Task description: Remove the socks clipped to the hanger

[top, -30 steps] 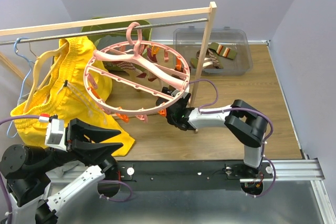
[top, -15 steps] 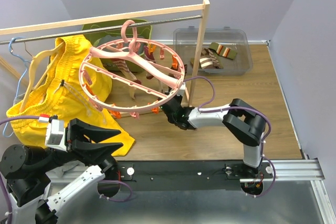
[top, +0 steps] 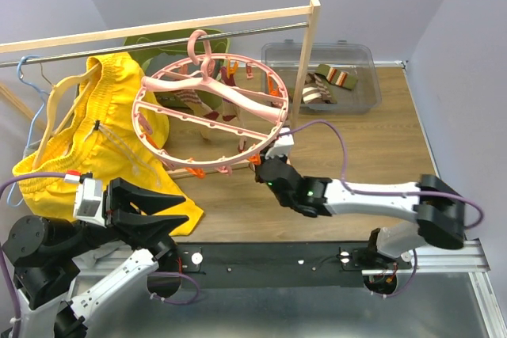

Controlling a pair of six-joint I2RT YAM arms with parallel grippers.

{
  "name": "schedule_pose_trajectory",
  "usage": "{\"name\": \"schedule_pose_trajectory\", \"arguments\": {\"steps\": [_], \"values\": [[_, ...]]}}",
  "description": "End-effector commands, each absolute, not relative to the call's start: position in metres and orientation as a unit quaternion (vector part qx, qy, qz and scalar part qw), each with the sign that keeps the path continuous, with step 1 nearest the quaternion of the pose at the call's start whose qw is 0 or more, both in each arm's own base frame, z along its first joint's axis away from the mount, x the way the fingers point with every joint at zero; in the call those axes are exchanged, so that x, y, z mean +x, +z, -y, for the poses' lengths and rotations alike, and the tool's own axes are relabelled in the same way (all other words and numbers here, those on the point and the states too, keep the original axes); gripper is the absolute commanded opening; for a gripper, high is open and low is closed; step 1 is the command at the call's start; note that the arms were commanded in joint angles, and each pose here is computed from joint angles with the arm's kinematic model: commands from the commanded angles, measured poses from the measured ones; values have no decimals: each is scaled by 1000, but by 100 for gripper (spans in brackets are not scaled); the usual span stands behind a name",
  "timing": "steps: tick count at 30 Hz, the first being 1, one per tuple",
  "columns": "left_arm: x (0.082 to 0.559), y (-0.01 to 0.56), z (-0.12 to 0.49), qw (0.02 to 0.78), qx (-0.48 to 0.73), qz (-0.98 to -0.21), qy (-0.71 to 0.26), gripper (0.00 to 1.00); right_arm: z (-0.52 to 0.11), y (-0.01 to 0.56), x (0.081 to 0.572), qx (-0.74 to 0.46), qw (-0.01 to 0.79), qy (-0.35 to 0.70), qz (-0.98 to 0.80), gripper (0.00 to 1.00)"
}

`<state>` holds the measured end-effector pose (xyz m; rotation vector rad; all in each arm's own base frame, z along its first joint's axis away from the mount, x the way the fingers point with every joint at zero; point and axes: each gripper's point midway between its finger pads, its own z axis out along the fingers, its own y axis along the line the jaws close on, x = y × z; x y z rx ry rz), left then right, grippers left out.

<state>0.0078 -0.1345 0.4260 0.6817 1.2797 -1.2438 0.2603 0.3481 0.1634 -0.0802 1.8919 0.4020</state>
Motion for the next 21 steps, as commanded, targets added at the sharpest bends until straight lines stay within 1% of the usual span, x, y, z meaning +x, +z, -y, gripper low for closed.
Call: {"name": "schedule_pose_trajectory", "arguments": {"steps": [1,2,3,4,5,6,8,12,13,18,21], "values": [[-2,439,133,578,298,-528,-547,52,-331,158,216,-121,521,212,-818,1],[-2,440,133,576,298,-528,-549,55,-330,176,208,-126,522,245,-807,1],[-3,443,132,579,298,-524,-550,56,-336,178,195,-155,503,277,-804,1],[-5,443,133,576,300,-522,-552,57,-335,177,186,-176,493,285,-803,1],[-6,445,133,575,301,-520,-556,60,-335,191,177,-183,490,311,-794,1],[-7,446,134,575,303,-516,-558,61,-338,194,165,-203,473,335,-790,1],[-9,448,135,571,307,-512,-563,62,-333,199,150,-213,455,346,-792,1],[-11,459,138,573,308,-494,-577,63,-320,228,121,-235,425,404,-775,1],[-13,461,139,571,310,-489,-582,63,-316,228,112,-245,410,409,-777,1],[-13,463,148,557,317,-477,-602,63,-285,271,98,-239,420,439,-758,1],[-14,464,152,550,321,-470,-611,63,-267,285,89,-246,419,444,-753,1]]}}
